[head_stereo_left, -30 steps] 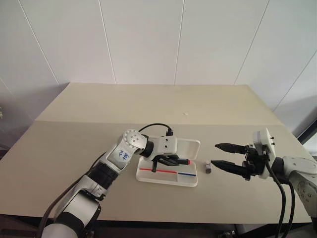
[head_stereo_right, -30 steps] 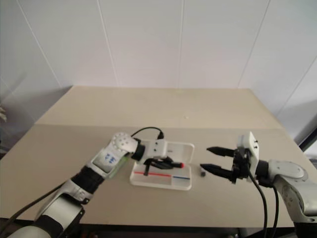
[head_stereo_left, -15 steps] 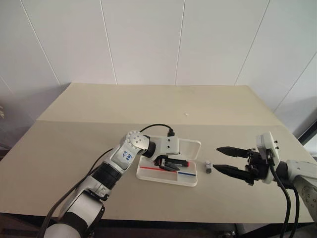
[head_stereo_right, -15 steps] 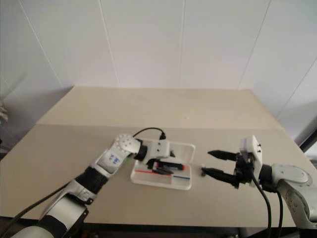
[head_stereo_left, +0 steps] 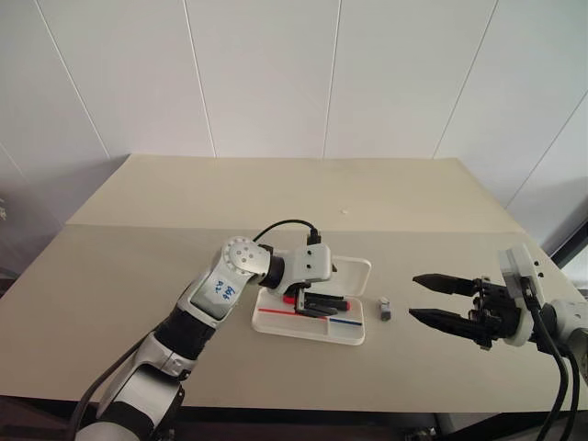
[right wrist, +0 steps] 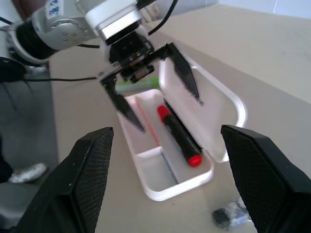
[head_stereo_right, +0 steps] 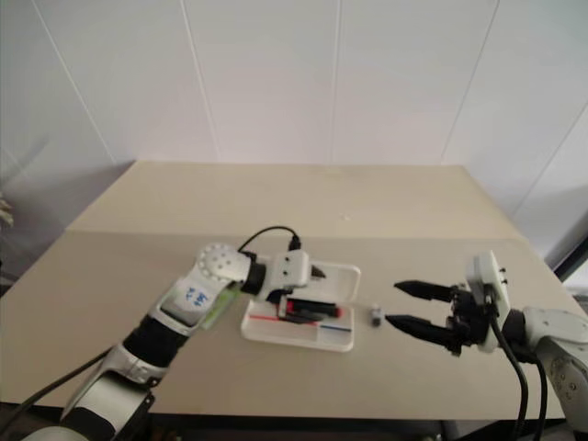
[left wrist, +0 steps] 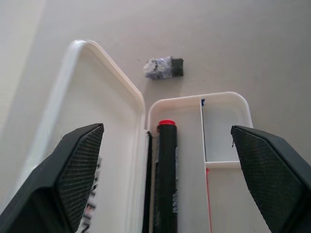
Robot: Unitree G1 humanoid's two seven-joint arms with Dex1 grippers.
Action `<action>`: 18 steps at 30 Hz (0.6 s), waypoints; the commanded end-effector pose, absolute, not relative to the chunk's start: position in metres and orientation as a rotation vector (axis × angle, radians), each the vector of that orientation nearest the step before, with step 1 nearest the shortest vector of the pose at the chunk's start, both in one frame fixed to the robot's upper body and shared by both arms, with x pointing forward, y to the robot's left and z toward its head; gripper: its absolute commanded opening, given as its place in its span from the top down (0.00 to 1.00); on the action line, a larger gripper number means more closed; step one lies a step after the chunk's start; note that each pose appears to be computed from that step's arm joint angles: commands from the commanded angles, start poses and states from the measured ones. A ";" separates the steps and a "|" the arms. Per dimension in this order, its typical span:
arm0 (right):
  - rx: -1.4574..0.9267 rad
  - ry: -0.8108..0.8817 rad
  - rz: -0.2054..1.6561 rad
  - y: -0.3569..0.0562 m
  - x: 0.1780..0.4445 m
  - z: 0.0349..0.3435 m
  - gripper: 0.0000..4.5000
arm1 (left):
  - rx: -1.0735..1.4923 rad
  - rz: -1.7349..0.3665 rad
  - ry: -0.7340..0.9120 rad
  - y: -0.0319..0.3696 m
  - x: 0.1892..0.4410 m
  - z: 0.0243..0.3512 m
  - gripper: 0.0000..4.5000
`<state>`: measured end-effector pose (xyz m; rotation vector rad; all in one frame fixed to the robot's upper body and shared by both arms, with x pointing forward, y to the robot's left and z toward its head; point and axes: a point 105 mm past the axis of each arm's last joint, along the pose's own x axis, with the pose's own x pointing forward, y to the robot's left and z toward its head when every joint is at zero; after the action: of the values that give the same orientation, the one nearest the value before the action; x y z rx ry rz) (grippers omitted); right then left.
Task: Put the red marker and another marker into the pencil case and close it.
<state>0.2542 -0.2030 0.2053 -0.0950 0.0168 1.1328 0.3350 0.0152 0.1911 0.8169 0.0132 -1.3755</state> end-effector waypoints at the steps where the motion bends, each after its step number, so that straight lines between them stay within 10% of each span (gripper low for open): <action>1: -0.123 -0.012 1.149 -0.211 0.245 0.216 0.00 | 0.784 -1.309 -0.062 0.022 0.335 0.217 0.01; 18: -0.221 -0.091 1.094 -0.234 0.242 0.201 0.00 | 0.127 -0.608 -0.024 0.145 0.379 0.272 0.01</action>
<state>0.2461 -0.2298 0.1900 -0.1887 -0.0376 1.1036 0.3776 0.1280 0.2745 0.1775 -0.0413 -0.6831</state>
